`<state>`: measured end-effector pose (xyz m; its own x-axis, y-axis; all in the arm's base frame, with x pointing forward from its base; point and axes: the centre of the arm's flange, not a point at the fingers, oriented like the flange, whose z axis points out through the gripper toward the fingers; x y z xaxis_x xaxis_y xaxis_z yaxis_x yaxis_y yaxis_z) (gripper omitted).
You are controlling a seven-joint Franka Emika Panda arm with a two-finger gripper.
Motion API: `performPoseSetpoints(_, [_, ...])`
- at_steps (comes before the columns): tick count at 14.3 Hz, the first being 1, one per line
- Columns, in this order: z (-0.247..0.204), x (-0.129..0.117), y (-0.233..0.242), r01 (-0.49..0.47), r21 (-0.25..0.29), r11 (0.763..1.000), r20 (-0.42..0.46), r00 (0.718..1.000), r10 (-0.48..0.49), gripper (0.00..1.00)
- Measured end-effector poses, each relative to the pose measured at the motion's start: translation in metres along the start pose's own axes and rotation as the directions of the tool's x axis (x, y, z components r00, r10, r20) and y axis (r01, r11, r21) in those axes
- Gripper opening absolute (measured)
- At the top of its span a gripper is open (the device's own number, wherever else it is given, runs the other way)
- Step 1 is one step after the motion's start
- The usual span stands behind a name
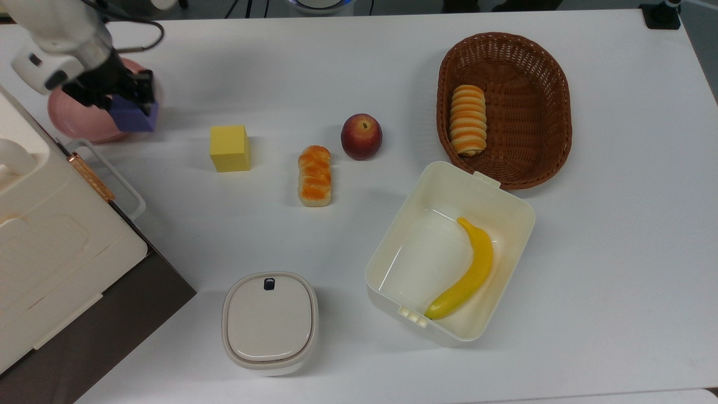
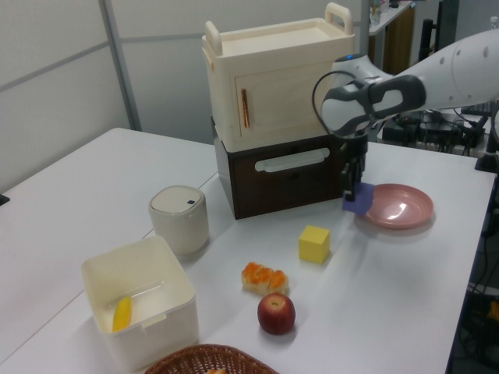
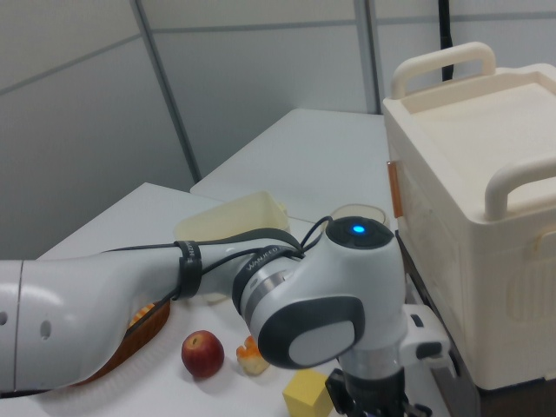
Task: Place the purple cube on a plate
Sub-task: 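Carry the purple cube over the pink plate and lower it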
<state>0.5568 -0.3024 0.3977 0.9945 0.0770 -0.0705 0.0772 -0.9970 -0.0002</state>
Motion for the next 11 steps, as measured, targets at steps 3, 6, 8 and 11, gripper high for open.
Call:
performPoseSetpoints(3, [0.001,-0.027,0.037,-0.004,0.007,1.0,0.003,1.0,0.004,0.56])
performPoseSetpoints(6, [0.004,-0.053,0.07,-0.01,0.011,1.0,0.006,1.0,0.01,0.59])
performPoseSetpoints(8, [0.005,-0.067,0.085,-0.021,0.012,1.0,0.004,1.0,0.021,0.64])
performPoseSetpoints(11, [0.002,-0.068,0.088,-0.026,0.008,1.0,-0.001,1.0,0.026,0.87])
